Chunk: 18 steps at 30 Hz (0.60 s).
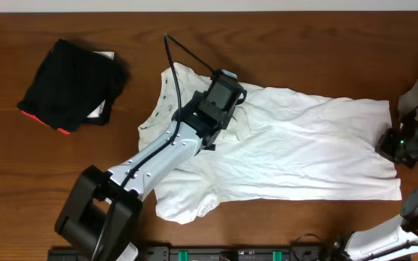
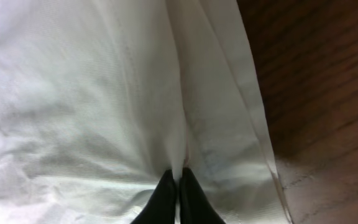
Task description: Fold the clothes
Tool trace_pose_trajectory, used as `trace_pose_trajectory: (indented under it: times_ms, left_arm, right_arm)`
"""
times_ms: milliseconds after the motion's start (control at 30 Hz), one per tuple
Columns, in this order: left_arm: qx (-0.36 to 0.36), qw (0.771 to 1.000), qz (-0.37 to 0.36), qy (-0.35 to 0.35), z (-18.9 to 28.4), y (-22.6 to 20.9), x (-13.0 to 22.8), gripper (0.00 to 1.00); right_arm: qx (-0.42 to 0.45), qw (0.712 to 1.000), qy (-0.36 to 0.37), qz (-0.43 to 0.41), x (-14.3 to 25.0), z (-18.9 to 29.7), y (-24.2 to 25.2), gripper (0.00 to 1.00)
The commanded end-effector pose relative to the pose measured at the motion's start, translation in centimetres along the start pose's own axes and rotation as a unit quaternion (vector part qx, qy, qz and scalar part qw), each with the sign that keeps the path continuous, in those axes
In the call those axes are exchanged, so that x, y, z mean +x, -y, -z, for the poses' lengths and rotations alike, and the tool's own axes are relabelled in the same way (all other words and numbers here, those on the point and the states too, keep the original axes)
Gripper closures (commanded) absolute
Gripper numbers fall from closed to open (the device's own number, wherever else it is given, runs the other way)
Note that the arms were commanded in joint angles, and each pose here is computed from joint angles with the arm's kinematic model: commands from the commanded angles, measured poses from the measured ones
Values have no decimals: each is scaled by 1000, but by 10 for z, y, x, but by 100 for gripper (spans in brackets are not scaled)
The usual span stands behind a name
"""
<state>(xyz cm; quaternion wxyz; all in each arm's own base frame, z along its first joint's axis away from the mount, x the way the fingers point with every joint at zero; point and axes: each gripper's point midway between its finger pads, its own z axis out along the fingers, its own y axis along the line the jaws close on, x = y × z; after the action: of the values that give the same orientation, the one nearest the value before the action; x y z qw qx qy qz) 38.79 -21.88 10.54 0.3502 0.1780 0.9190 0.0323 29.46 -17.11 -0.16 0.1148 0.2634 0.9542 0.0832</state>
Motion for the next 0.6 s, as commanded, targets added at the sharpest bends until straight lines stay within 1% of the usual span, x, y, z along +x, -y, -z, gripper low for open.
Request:
trace_pose_trajectory:
  times_ms: [0,67,233,367,567]
  left_arm:
    - [0,1000,11,11,4,-1,-10,76]
    - [6,1000,10,9,4,1,-9,75]
    - [75,997,8,-6,2,26,-3,73]
    - [76,997,4,-20,-7,29,5,73]
    - [73,997,0,-34,-16,31,14,73]
  right_arm:
    - [-6,1000,-6,-8,4,-3,1,97]
    - [-6,1000,-6,-8,4,-3,1,94]
    - [-10,1000,-6,-21,4,-3,0,94]
    - [-48,999,1,-20,-2,1,-14,93]
    - [-51,998,-4,-22,-13,17,-18,93]
